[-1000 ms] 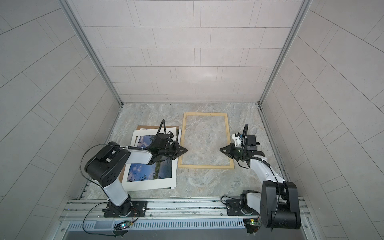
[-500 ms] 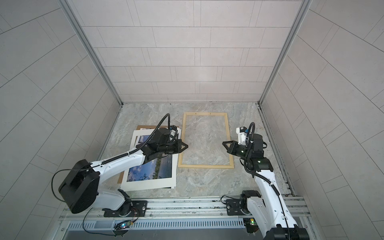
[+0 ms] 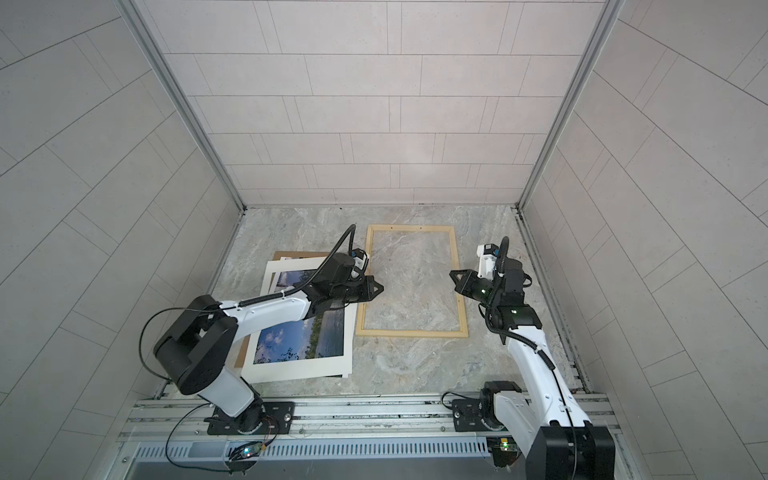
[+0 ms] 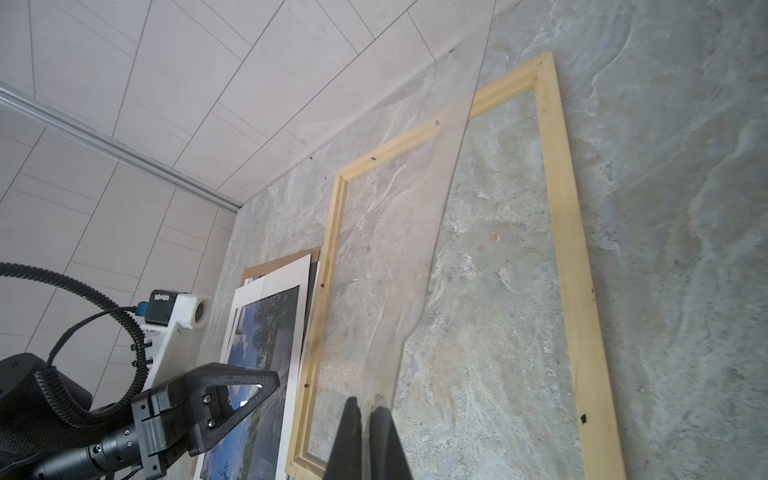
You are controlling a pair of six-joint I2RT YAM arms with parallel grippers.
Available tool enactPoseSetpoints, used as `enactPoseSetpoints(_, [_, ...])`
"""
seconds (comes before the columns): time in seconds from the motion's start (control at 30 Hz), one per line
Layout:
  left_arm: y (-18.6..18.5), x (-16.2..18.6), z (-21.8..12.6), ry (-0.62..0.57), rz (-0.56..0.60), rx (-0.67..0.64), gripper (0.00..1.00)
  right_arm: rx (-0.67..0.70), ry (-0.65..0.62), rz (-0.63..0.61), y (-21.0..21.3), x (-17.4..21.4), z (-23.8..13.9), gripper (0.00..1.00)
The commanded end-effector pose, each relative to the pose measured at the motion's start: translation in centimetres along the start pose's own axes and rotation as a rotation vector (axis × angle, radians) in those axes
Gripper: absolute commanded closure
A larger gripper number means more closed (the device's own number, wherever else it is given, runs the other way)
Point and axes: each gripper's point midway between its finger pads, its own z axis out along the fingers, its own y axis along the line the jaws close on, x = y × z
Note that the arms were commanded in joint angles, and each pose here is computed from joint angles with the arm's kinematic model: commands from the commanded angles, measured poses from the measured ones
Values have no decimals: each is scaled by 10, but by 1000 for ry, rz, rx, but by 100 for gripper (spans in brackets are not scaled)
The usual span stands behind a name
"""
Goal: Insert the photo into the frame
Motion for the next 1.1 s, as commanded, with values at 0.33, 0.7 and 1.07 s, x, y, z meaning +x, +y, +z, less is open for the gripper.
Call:
enactPoseSetpoints(0.33, [16, 16, 16, 47, -101, 47, 100, 55, 98, 45, -28, 29, 15, 100])
enactPoseSetpoints(0.7, [30, 32, 18, 63, -141, 44, 100, 60, 170, 71, -36, 53, 16, 100])
enactPoseSetpoints(1.07, [41, 42, 23, 79, -171, 35, 100, 58, 189, 77, -39, 64, 12, 100])
